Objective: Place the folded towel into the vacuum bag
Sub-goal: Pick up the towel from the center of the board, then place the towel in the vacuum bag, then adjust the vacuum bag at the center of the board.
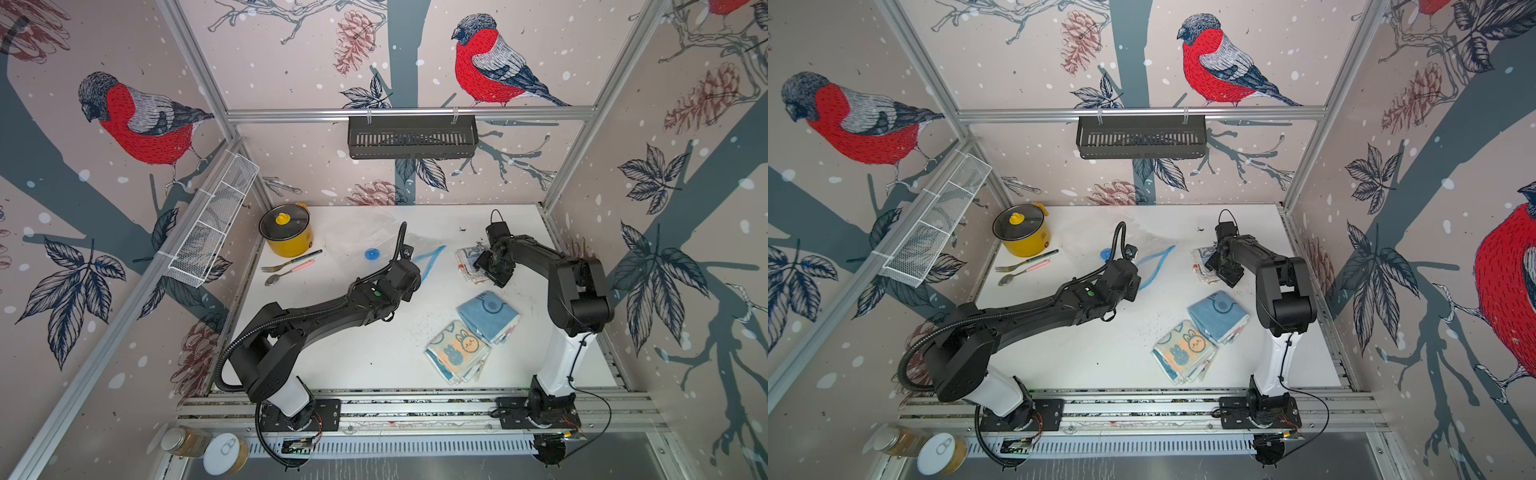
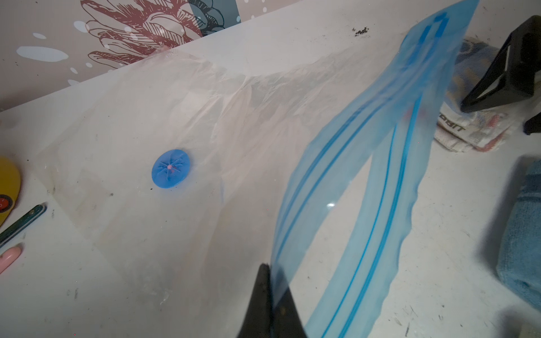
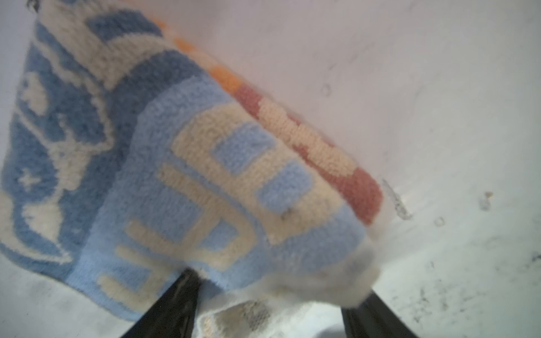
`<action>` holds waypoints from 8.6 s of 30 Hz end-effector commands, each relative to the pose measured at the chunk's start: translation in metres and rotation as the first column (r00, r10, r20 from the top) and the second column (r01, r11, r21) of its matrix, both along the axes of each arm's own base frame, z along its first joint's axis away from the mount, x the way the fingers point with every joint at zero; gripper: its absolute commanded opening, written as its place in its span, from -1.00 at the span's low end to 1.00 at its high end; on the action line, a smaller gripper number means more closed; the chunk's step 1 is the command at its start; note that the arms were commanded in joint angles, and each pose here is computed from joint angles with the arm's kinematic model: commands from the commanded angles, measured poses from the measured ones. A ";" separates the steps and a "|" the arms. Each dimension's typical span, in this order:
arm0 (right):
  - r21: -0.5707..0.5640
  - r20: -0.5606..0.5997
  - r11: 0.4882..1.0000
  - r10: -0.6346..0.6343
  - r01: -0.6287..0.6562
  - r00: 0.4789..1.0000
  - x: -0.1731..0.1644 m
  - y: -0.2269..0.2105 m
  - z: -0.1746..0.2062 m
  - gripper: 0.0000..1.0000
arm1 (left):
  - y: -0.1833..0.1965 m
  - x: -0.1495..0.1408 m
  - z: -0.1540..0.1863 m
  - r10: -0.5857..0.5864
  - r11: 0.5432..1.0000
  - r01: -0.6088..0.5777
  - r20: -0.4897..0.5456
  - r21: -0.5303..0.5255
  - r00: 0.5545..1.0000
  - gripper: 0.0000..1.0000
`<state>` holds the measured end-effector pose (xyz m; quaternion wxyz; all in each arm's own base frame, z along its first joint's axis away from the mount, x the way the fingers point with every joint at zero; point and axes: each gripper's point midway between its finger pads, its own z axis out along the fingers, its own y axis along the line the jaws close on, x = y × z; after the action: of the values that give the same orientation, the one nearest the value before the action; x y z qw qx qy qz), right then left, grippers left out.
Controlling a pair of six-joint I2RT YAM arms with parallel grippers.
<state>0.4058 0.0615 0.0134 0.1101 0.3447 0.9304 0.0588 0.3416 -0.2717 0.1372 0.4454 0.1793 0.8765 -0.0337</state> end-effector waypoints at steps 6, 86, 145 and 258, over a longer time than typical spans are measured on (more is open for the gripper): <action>-0.040 -0.025 0.999 0.012 -0.013 1.000 -0.006 -0.012 -0.029 0.02 | 0.003 0.003 0.001 0.029 1.000 -0.029 0.009 0.004 1.000 -1.00; 0.054 0.747 0.355 0.606 -0.933 0.274 -0.126 0.197 0.188 -1.00 | -0.025 0.016 0.020 -0.186 0.975 0.182 -0.018 -0.127 0.982 -1.00; 0.305 0.680 0.663 0.351 -0.684 0.643 -0.039 0.223 0.139 -0.74 | -0.057 0.014 0.050 -0.186 0.922 0.157 -0.050 -0.353 0.981 -1.00; -0.152 0.797 0.840 0.415 -0.520 0.438 -0.017 0.133 0.269 -1.00 | -0.077 0.024 0.275 -0.060 0.975 0.182 0.635 -0.128 0.770 -1.00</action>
<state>0.3858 0.2020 0.2872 0.4677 0.0030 0.8309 0.3014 0.3672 -0.3536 0.3749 0.6825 0.2088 0.6952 -0.0853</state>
